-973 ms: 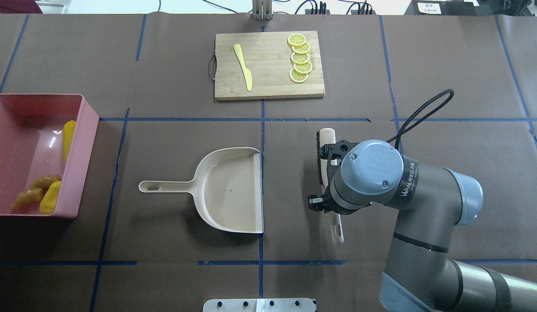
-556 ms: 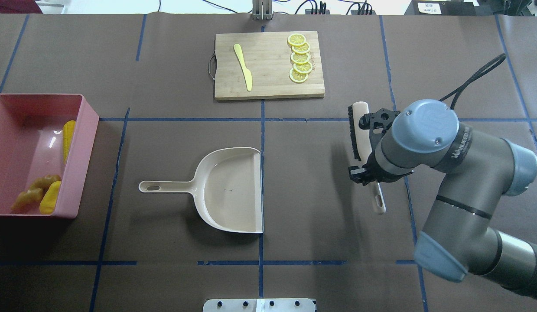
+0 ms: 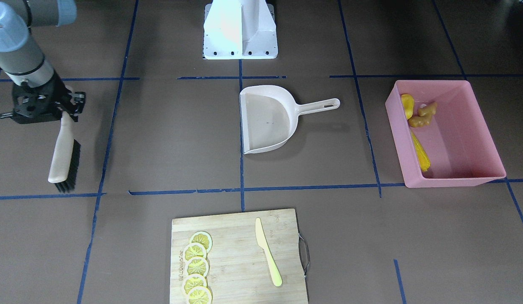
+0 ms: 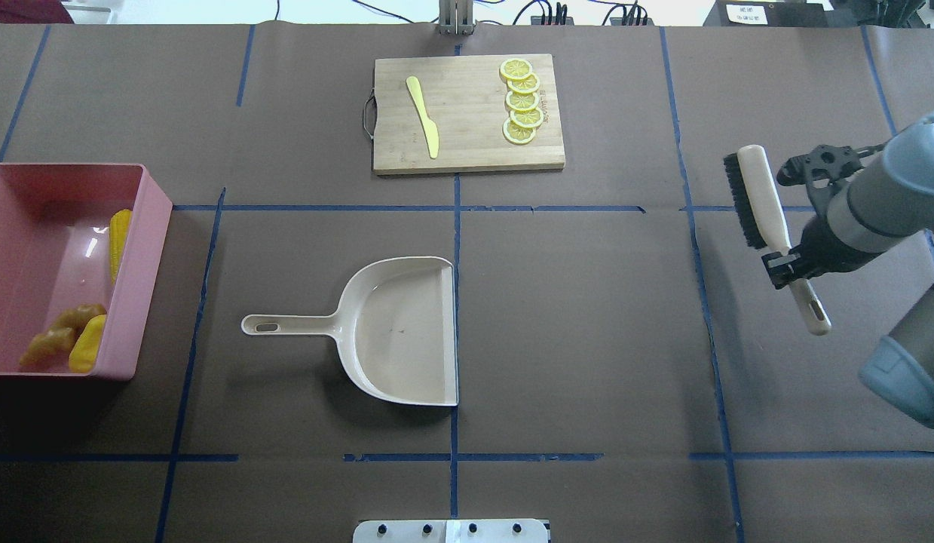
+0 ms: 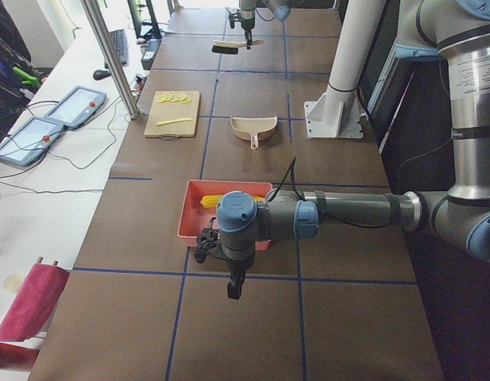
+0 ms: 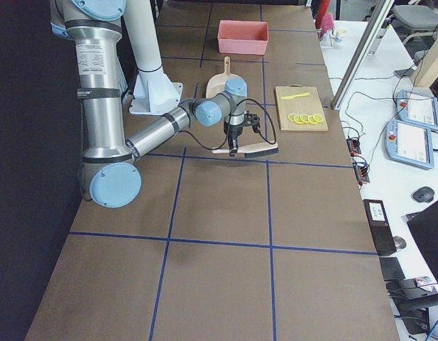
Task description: Sweep and dump trash into bin
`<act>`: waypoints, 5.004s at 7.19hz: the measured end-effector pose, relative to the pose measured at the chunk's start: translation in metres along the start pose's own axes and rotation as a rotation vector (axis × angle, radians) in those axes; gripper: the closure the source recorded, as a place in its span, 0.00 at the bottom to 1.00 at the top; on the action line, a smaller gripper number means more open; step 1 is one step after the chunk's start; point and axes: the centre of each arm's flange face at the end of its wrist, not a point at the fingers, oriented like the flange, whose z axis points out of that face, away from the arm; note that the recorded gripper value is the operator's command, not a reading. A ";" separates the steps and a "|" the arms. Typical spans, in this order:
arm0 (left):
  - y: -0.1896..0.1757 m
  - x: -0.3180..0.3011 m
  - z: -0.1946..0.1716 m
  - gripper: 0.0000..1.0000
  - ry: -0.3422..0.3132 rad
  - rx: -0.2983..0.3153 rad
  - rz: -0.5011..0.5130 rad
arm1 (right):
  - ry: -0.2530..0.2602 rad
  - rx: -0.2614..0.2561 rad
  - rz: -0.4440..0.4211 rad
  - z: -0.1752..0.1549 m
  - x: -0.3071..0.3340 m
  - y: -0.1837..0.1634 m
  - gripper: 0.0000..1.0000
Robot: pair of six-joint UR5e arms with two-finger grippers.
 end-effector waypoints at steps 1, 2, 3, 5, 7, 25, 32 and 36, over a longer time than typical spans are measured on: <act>0.000 0.000 0.000 0.00 0.000 0.000 0.001 | -0.017 -0.009 0.006 0.014 0.050 0.023 0.99; 0.000 0.000 0.000 0.00 0.000 0.000 0.001 | -0.021 -0.032 0.025 0.027 0.083 0.045 0.97; 0.000 0.000 0.000 0.00 0.000 0.000 0.001 | -0.013 -0.058 0.047 0.039 0.105 0.062 0.97; 0.000 0.000 0.000 0.00 0.000 0.002 0.004 | 0.006 -0.098 0.078 0.059 0.125 0.076 0.96; -0.001 0.001 -0.001 0.00 -0.001 0.004 0.008 | 0.013 -0.129 0.071 0.073 0.124 0.082 0.88; -0.004 0.006 0.000 0.00 0.059 0.016 0.008 | -0.021 -0.008 0.088 -0.053 0.317 0.103 0.00; -0.003 0.004 0.002 0.00 0.057 0.012 0.004 | -0.025 -0.013 0.093 -0.050 0.320 0.104 0.00; -0.003 0.004 0.003 0.00 0.057 0.010 0.003 | -0.025 -0.012 0.092 -0.051 0.320 0.104 0.00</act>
